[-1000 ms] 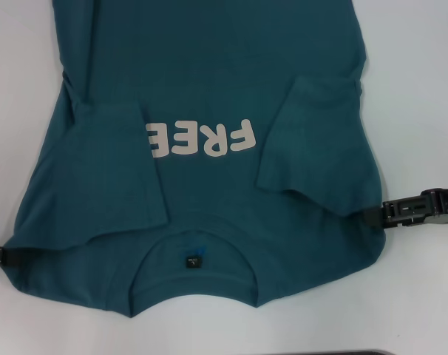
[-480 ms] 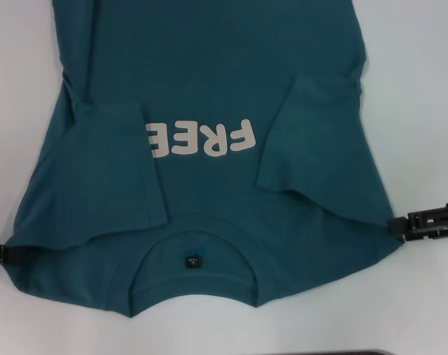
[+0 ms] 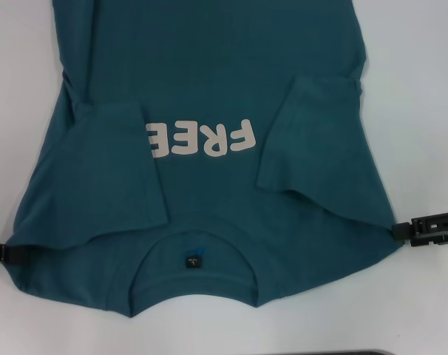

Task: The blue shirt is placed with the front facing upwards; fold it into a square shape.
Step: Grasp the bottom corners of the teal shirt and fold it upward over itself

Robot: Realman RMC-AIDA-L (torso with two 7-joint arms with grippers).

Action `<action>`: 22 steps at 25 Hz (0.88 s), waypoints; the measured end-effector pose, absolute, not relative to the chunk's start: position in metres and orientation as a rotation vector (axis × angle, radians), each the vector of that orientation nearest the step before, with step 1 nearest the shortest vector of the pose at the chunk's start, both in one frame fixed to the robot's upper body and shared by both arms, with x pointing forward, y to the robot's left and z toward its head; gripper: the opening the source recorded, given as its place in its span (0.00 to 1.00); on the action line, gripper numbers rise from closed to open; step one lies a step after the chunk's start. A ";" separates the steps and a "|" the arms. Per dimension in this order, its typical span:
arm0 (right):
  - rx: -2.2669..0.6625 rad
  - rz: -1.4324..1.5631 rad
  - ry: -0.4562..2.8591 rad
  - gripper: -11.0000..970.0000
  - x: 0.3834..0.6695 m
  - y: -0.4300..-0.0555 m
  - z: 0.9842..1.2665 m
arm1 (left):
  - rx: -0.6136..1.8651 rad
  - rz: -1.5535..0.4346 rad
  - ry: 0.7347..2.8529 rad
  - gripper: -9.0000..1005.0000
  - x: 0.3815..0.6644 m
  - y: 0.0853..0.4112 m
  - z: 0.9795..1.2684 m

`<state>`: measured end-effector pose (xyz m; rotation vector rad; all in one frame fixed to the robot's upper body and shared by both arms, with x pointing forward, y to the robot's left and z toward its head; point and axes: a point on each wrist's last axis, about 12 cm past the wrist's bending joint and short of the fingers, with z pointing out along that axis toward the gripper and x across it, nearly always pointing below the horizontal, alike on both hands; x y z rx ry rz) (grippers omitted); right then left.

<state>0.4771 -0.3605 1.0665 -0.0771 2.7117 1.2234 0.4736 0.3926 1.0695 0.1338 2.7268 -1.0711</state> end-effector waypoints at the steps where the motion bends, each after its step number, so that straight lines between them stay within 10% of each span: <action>1: -0.076 1.224 2.713 0.72 0.477 -0.360 1.066 | 0.134 -1.071 2.727 0.04 0.474 0.393 1.069; 22: -0.093 1.223 2.726 0.72 0.484 -0.345 1.062 | 0.139 -1.056 2.722 0.04 0.477 0.392 1.071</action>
